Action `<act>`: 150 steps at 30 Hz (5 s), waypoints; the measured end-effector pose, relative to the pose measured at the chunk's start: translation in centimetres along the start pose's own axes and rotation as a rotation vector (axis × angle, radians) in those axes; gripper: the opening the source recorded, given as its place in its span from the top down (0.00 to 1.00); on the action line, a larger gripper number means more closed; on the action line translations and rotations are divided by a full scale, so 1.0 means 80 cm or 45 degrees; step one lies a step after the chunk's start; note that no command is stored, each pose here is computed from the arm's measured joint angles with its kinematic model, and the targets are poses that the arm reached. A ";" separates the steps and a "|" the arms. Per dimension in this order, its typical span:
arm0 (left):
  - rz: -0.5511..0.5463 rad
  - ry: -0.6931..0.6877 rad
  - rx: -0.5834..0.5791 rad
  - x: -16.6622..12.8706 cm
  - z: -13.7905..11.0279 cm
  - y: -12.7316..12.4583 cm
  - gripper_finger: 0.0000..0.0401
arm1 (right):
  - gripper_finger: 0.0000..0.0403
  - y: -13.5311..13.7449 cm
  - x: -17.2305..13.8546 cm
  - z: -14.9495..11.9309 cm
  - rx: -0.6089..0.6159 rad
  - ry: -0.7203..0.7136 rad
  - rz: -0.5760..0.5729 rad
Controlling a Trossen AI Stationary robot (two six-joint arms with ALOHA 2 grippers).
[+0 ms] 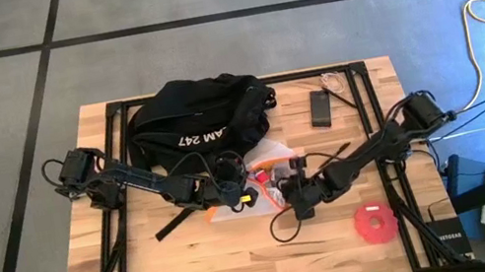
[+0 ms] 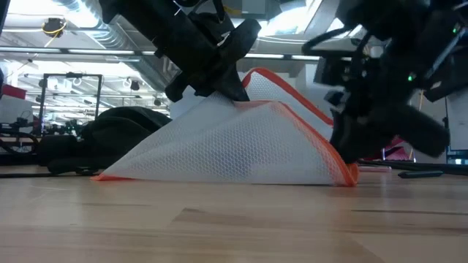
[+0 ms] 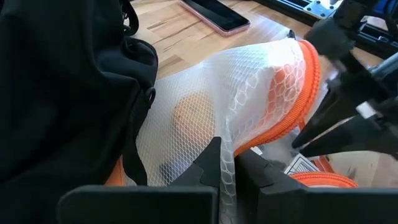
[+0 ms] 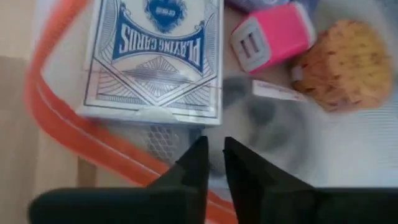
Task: Unpack backpack
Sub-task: Put the game card into the zipper pouch, then put the bottom black pen into the zipper pouch
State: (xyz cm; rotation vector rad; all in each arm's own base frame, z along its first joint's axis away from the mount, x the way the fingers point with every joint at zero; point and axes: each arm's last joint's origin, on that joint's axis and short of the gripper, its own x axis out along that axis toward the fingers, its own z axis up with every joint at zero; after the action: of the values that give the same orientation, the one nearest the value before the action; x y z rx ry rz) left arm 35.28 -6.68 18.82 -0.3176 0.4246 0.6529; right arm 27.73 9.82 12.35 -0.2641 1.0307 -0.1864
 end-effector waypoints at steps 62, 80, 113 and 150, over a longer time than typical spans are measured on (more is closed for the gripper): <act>0.002 -0.001 0.000 0.000 0.000 0.000 1.00 | 0.99 -0.016 -0.072 0.041 0.230 -0.327 0.294; 0.006 -0.006 -0.009 0.002 0.002 0.002 1.00 | 0.54 -0.079 -0.106 -0.039 -0.123 0.435 0.061; 0.032 0.026 0.028 0.002 -0.001 0.005 1.00 | 0.60 -0.134 -0.071 -0.070 -0.439 0.652 0.347; 0.036 0.031 0.037 0.002 -0.002 0.006 1.00 | 0.81 -0.149 -0.044 -0.108 -0.366 0.697 0.419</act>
State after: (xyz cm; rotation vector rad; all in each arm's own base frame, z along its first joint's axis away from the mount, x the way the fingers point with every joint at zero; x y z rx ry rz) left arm 35.06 -6.32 18.55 -0.2927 0.4624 0.6702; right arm 18.16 -1.68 14.68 -0.3063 1.6309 0.2036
